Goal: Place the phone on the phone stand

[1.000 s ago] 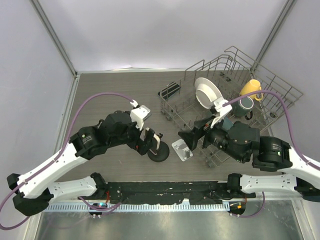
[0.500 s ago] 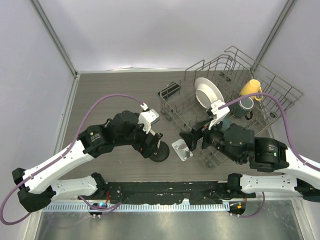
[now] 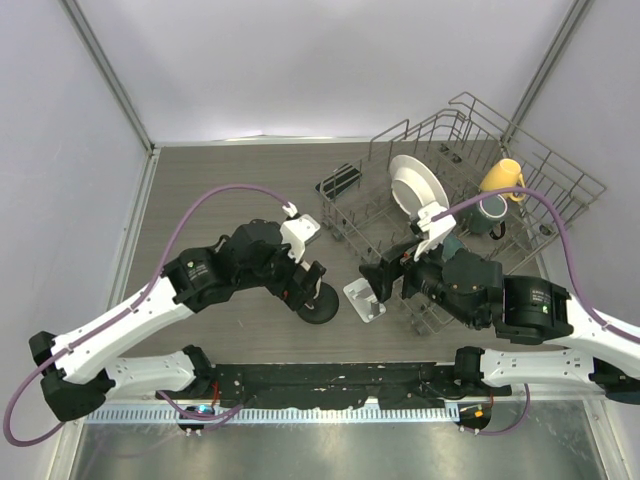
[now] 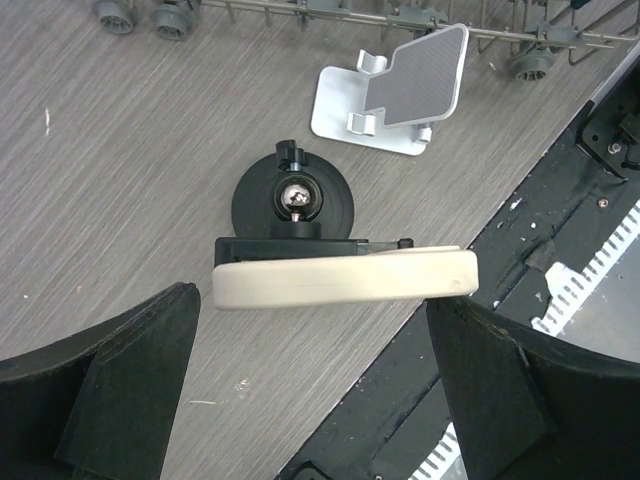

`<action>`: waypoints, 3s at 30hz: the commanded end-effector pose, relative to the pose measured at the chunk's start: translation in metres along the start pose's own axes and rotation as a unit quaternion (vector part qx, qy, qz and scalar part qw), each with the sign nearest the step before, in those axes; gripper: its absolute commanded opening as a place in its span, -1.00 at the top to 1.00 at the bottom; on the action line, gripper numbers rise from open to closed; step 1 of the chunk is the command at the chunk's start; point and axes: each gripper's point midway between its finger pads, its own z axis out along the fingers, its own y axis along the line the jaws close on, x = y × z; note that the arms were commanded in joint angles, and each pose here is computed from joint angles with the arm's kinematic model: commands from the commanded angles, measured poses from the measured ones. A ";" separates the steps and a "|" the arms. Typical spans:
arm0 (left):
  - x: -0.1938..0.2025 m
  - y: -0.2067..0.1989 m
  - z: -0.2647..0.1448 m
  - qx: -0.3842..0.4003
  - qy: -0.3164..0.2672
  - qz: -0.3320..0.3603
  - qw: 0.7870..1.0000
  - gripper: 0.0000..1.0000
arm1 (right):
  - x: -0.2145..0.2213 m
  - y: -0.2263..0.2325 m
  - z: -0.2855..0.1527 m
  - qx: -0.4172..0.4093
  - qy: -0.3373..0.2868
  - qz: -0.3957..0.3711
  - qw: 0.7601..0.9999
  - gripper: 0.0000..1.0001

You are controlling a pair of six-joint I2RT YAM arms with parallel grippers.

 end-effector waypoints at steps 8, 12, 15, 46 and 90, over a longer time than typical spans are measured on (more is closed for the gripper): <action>-0.026 -0.021 -0.001 0.046 -0.036 -0.015 0.998 -1.00 | -0.004 -0.004 0.003 0.010 -0.016 0.000 1.000 -0.65; -0.027 -0.021 0.001 0.041 -0.035 -0.014 0.998 -1.00 | -0.005 -0.004 0.002 0.010 -0.018 0.002 1.000 -0.64; -0.028 -0.013 0.003 0.012 -0.038 -0.010 0.999 -1.00 | -0.004 -0.004 0.002 0.009 -0.017 0.002 1.000 -0.65; -0.032 -0.004 -0.002 -0.010 -0.057 0.017 0.998 0.89 | 0.006 0.000 0.008 0.007 -0.005 -0.005 1.000 -0.65; -0.192 0.240 0.004 -0.343 -0.273 -0.197 0.877 1.00 | 0.024 -0.018 0.007 0.034 -0.002 -0.018 0.999 -0.71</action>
